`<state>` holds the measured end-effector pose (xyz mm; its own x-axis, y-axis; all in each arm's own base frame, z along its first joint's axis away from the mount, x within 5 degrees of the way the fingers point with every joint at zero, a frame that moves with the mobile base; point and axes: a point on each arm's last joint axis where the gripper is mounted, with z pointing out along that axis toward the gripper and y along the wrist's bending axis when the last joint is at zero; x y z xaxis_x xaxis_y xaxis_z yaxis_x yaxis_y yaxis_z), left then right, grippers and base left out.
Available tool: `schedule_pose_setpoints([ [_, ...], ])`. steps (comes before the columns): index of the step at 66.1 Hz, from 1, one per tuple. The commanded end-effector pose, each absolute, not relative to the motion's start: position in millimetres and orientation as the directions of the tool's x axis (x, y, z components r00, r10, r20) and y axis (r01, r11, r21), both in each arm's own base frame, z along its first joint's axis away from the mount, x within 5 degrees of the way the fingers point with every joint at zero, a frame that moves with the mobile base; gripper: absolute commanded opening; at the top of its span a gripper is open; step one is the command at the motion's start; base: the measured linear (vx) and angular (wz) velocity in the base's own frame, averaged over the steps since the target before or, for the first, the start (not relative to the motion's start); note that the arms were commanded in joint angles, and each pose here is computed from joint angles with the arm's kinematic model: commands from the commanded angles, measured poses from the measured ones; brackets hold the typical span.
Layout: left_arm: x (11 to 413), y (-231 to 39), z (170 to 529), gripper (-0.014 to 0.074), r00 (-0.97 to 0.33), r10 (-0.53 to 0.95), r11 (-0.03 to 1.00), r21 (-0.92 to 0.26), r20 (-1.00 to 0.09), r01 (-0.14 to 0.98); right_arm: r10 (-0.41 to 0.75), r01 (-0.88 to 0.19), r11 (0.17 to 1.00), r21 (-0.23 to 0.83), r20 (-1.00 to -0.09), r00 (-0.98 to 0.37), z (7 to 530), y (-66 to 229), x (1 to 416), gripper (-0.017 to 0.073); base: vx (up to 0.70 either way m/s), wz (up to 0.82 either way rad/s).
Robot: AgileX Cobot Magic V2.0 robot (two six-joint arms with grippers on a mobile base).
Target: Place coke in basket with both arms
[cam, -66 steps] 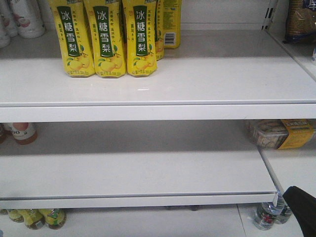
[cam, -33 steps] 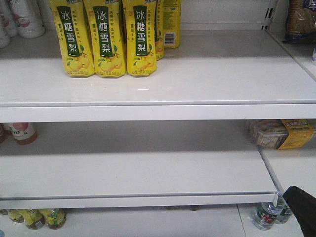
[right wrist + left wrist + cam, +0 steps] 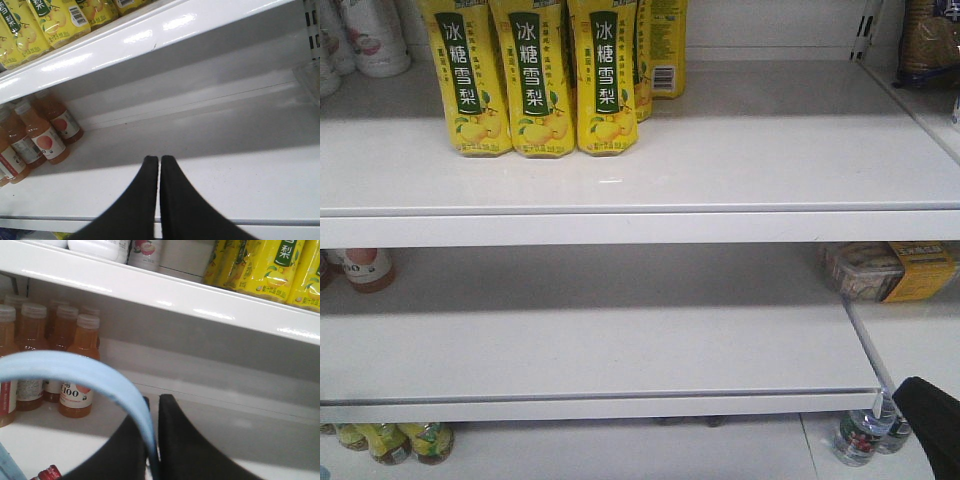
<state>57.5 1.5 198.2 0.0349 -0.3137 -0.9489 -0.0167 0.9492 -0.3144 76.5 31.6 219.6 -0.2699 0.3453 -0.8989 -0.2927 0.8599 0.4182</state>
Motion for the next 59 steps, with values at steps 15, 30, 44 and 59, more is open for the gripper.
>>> schedule_pose_setpoints([
  [15, 53.9, 1.7, 214.7, -0.0006, 0.205, -0.232, 0.972, -0.233, -0.951, 0.018, 0.339, -0.303, 0.862, 0.406, -0.907, -0.251, 227.7, 32.0, 77.8, -0.0002, 0.00, 0.00],
  [30, 53.9, 1.7, 214.7, -0.0006, 0.205, -0.232, 0.972, -0.233, -0.951, 0.018, 0.177, -0.356, 0.901, 0.249, -0.959, -0.223, 221.5, 33.7, 76.2, -0.0002, 0.00, 0.00],
  [44, 53.9, 1.7, 214.7, -0.0006, 0.205, -0.232, 0.972, -0.233, -0.951, 0.018, 0.133, -0.348, 0.913, 0.214, -0.961, -0.243, 218.0, 32.8, 76.0, -0.0002, 0.00, 0.00],
  [59, 53.9, 1.7, 214.7, -0.0006, 0.205, -0.232, 0.972, -0.233, -0.951, 0.018, 0.125, -0.304, 0.932, 0.196, -0.963, -0.237, 217.3, 28.5, 77.6, -0.0002, 0.00, 0.00],
])
